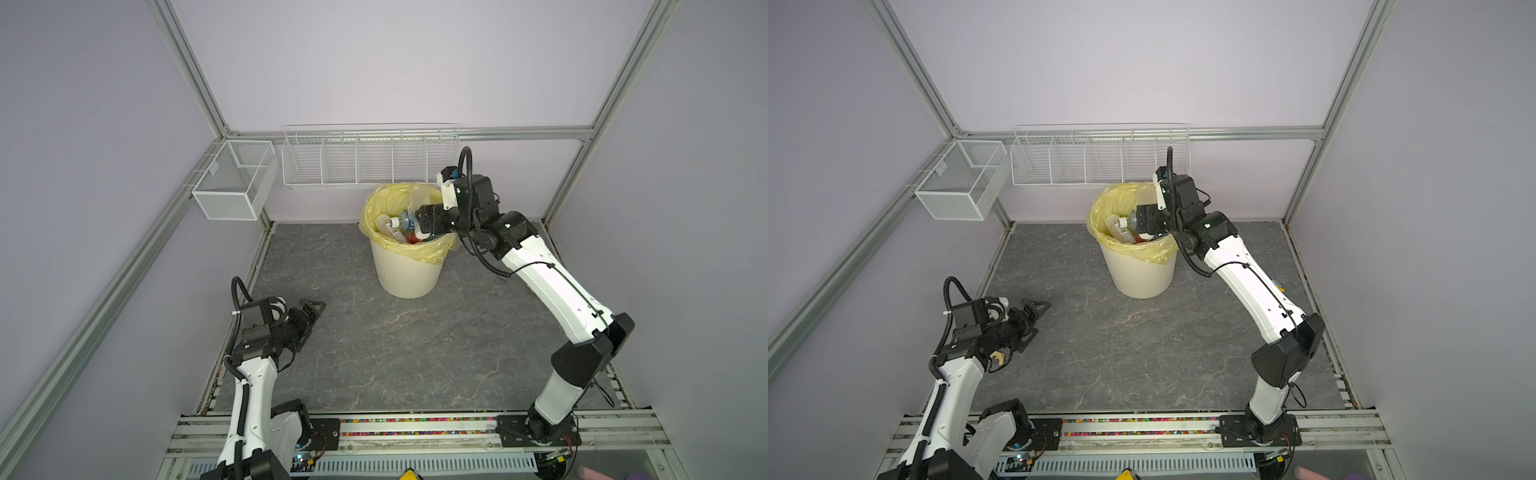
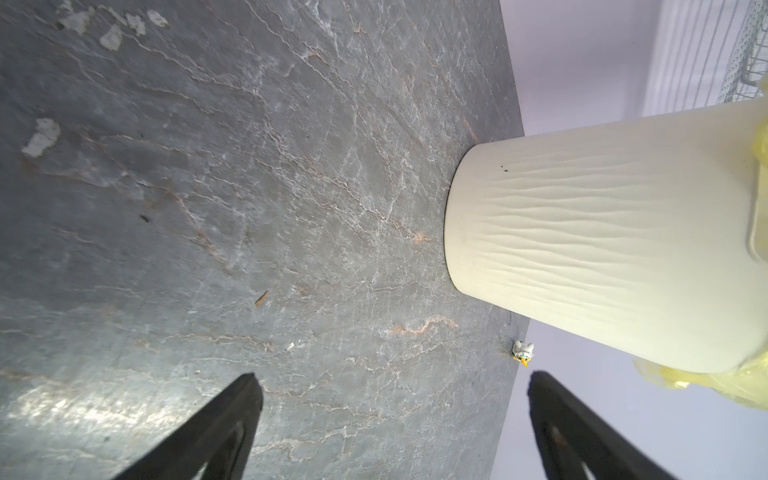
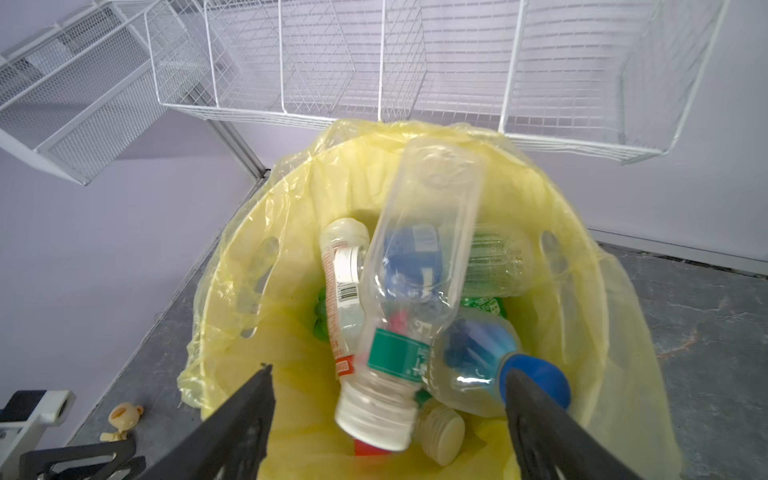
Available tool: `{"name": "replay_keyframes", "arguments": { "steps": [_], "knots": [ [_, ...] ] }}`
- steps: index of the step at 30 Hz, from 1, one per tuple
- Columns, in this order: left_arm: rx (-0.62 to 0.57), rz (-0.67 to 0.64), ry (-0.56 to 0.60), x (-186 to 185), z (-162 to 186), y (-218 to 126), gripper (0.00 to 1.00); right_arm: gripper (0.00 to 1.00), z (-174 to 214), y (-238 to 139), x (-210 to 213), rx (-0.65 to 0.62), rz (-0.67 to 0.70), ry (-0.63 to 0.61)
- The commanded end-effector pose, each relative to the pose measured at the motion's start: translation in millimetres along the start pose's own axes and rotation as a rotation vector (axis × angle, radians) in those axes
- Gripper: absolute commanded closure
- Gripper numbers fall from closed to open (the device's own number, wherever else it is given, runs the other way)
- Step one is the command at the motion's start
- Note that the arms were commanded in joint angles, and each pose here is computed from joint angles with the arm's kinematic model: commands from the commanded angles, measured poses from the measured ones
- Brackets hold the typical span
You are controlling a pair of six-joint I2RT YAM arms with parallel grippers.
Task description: Throw the plastic bottles in the bin
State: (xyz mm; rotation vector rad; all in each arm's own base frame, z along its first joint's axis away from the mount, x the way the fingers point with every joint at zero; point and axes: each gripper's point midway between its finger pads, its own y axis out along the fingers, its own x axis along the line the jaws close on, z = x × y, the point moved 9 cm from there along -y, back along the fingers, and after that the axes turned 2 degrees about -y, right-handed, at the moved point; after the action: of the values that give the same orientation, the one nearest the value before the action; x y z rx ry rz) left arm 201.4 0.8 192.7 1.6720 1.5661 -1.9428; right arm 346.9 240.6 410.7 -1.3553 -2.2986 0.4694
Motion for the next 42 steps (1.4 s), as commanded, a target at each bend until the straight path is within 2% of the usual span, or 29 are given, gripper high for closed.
{"name": "replay_keyframes", "arguments": {
  "steps": [1,11,20,23,29,33,36,42],
  "knots": [
    [-0.013,0.008,0.006,-2,-1,-3,0.0,0.12,-12,-54,7,-0.111,-0.091,-0.004],
    [-0.035,-0.018,0.016,-2,-7,-1,0.0,0.12,19,-99,-17,-0.157,-0.018,0.036],
    [-0.075,-0.03,0.041,-11,-16,-5,0.0,0.12,57,-102,-53,-0.076,0.122,0.081],
    [-0.103,-0.086,0.065,-13,-22,-9,0.0,0.12,72,-100,-71,-0.055,0.179,0.108],
    [-0.143,-0.235,0.203,-33,-23,-10,0.0,0.12,104,-96,-109,-0.077,0.238,0.191],
    [-0.184,-0.253,0.236,-39,-30,-7,0.0,0.11,127,-86,-128,-0.087,0.252,0.18],
    [-0.241,-0.324,0.291,-44,-40,-8,0.0,0.11,140,-81,-138,-0.054,0.252,0.175],
    [-0.356,-0.342,0.365,-55,-49,-4,0.0,0.11,168,-85,-154,-0.169,0.329,0.181]
  ]
}}
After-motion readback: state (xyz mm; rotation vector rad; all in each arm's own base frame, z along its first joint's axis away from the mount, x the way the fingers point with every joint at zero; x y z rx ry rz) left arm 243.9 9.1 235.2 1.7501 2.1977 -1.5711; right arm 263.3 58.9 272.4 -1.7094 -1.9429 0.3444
